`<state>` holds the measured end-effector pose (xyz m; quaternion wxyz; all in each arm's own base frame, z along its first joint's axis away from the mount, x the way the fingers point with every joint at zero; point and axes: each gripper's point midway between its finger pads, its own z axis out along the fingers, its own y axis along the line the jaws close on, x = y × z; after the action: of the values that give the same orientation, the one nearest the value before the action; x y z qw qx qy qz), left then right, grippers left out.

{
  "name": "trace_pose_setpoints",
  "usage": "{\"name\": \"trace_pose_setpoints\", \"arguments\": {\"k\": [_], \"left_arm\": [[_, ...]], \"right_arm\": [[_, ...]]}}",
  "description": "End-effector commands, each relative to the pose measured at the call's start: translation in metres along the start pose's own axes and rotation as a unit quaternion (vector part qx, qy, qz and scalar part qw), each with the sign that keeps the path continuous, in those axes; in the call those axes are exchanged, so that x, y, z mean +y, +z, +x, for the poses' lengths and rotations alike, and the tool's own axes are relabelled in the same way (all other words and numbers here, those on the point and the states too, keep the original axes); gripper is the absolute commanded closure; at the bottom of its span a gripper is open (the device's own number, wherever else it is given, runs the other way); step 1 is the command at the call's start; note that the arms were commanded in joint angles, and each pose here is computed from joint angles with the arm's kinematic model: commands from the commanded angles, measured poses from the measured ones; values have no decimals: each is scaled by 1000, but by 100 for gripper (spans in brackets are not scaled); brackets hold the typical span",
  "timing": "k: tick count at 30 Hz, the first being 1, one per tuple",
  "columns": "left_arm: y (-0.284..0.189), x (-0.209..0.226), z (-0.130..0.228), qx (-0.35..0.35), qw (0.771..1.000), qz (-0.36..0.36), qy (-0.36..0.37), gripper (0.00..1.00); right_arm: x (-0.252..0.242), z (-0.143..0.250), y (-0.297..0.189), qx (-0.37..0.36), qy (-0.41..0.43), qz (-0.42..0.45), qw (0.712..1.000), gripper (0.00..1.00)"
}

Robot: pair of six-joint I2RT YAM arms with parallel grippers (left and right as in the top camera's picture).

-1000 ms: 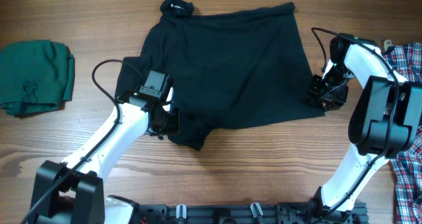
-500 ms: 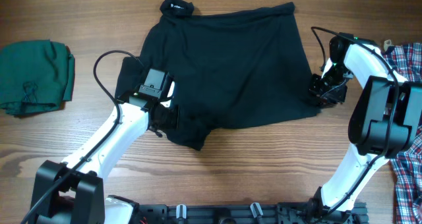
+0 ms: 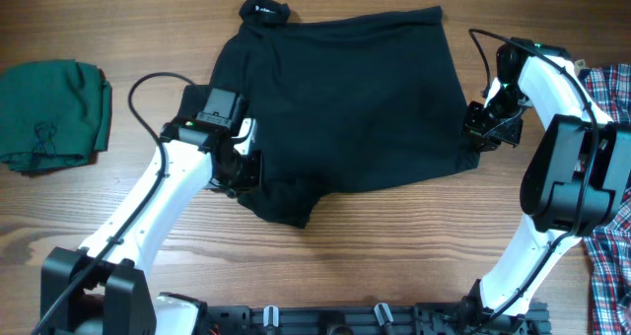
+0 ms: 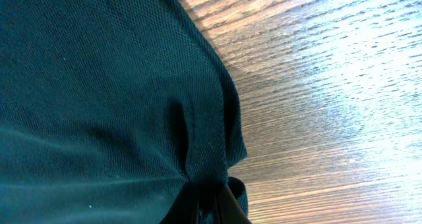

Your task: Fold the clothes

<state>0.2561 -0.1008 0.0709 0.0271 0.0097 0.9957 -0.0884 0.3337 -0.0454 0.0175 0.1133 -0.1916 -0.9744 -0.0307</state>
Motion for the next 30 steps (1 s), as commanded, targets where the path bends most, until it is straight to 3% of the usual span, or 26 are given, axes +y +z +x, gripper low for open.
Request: {"name": "trace_pose_setpoints", "arguments": {"k": [1,3,5,8,9,12,14,15,17,18,19,23,27,30], "left_arm": [[-6,8,-5,1,999,16,-40,91],[-6,12,-4,3,999,14,-42,84],[-5,12,-2,6,1000,12,-23,57],[-2,13,4,16,1000,10,-15,41],[-1,14,5,19,1000,10,-15,40],[-2,15,13,33,999,7,-18,58],[1,16,17,41,999,5,-20,54],[4,17,19,42,999,5,-20,48],[6,17,18,39,999,6,-23,46],[6,17,14,31,999,7,-22,46],[5,16,8,19,1000,9,-20,45],[-6,13,-21,-31,999,19,-22,45],[-28,5,-44,-67,997,27,-15,45],[-26,8,-26,-29,999,21,-21,54]], "right_arm": [[-1,-6,-5,-10,-1,4,1000,96],[-1,-7,-5,-12,-1,4,1000,96],[-1,-9,-5,-16,-1,3,1000,95],[0,-13,-5,-24,-1,1,1000,96],[0,-14,-5,-27,-2,1,1000,96],[1,-18,-5,-36,-2,-1,999,96],[2,-20,-5,-39,-2,-2,999,95],[2,-21,-5,-42,-2,-2,999,85],[2,-20,-5,-39,-2,-2,999,50],[-1,-19,-5,-38,-1,7,999,25],[-9,-20,-6,-42,0,27,999,14],[-10,-37,-10,-75,-13,29,997,0],[1,-62,-47,-126,-36,13,991,0],[22,-67,-75,-141,-63,-37,987,0]]}}
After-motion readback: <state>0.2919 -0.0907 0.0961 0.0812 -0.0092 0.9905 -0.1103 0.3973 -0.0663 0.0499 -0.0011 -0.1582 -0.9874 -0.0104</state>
